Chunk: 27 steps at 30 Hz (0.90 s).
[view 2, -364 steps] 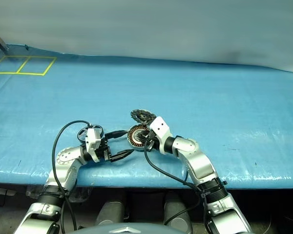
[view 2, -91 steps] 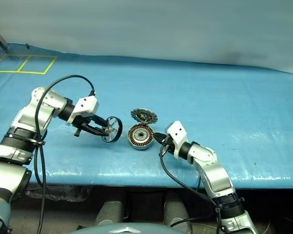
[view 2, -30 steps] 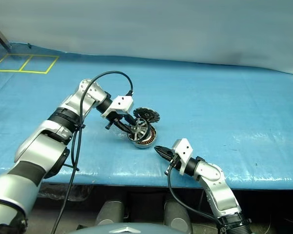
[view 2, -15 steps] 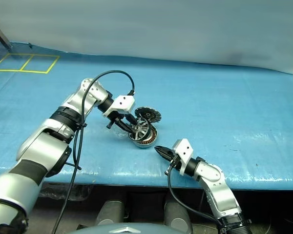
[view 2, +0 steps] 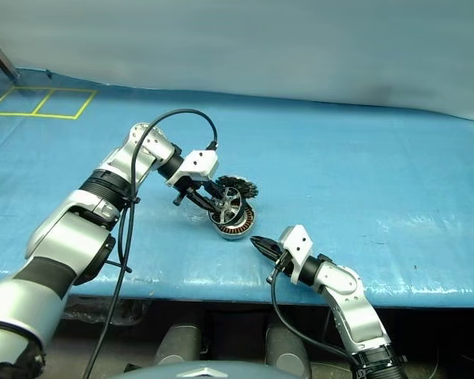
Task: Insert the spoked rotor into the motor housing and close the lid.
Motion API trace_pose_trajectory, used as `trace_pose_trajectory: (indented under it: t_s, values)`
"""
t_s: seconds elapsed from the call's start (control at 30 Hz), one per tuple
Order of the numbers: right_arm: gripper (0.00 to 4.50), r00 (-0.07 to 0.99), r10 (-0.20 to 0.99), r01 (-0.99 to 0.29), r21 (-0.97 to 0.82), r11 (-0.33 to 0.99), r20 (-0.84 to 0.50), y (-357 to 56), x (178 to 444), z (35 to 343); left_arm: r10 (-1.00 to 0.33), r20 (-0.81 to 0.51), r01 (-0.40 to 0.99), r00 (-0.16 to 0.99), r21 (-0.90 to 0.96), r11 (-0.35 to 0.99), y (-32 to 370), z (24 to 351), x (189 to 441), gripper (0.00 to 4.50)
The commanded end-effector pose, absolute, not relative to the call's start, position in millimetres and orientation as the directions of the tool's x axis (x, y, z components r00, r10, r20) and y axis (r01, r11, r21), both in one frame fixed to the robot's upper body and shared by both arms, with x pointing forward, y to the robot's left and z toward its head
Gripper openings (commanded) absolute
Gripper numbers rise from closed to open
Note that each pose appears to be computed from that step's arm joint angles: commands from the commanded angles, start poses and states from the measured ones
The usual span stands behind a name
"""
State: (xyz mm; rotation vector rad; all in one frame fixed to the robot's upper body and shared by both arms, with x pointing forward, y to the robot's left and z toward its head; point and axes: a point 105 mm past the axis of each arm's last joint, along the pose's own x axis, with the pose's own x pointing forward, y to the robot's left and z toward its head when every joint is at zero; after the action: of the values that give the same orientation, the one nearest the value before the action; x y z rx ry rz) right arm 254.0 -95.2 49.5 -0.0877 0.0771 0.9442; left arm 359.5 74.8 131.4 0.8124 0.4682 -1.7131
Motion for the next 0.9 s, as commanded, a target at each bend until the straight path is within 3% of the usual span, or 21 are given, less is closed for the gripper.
trace_pose_trajectory:
  t_s: [0.03,0.9]
  values:
    - [0.0,0.59,0.803,-0.808,-0.056,0.587,-0.081,-95,254,54,-0.708,-0.698,0.943,-0.112,0.15,-0.297,70,152,364,1.27]
    - [0.0,0.602,0.795,-0.798,-0.072,0.598,-0.078,-95,255,55,-0.644,-0.753,0.931,-0.138,0.122,-0.343,74,131,360,1.27]
